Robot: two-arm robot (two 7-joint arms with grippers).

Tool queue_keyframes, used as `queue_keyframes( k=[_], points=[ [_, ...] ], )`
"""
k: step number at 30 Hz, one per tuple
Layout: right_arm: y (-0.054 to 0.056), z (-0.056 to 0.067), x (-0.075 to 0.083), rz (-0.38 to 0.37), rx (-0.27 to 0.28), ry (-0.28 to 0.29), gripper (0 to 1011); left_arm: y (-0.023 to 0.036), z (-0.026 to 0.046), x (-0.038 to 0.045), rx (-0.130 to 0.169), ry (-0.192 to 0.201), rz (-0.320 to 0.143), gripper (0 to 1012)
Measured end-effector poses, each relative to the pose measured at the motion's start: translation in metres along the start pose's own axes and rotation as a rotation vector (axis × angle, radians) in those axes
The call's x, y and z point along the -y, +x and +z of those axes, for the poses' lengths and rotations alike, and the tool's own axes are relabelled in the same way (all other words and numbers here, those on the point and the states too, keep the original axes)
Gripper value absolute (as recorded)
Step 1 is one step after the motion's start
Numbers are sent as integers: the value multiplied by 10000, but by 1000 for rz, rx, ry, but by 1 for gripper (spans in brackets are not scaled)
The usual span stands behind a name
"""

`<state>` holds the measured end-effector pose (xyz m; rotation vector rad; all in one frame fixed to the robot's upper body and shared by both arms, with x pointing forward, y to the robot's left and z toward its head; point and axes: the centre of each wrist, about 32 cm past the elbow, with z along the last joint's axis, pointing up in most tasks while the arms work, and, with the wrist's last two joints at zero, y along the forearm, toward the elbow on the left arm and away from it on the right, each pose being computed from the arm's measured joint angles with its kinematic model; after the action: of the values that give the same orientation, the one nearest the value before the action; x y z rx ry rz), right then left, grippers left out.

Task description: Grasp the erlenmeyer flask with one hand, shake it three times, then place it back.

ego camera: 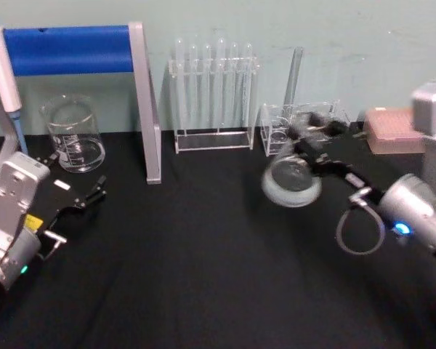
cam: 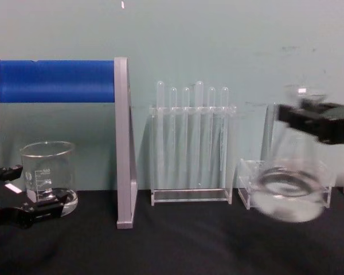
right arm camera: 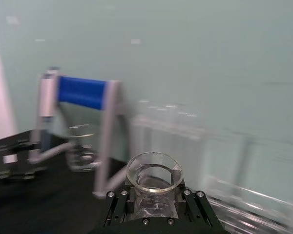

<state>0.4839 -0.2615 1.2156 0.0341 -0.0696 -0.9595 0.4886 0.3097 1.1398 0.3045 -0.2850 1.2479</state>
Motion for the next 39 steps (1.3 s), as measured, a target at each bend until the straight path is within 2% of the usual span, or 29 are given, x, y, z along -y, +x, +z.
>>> queue_keyframes(
  k=[3,9,15,19,20,23,26,29,32,36,39],
  points=[
    [58,11,117,-90,1,-2,449,0,0,0,0,0,0,1001],
    [119,29,260,-191,5,-2,449,0,0,0,0,0,0,1001],
    [108,32,260,-184,3,0,449,0,0,0,0,0,0,1001],
    [50,36,181,-117,2,4,449,0,0,0,0,0,0,1001],
    [15,35,128,-75,1,6,449,0,0,0,0,0,0,1001],
    [-37,27,57,-14,-1,6,449,0,0,0,0,0,0,1001],
    [-150,20,-88,109,-2,6,449,0,0,0,0,0,0,1001],
    [-217,18,-171,182,-2,5,449,0,0,0,0,0,0,1001],
    [-314,7,-281,294,-5,1,449,0,0,0,0,0,0,1001],
    [-395,1,-365,387,-9,2,449,0,0,0,0,0,0,1001],
    [-422,-3,-400,422,-12,3,449,0,0,0,0,0,0,1001]
  ],
)
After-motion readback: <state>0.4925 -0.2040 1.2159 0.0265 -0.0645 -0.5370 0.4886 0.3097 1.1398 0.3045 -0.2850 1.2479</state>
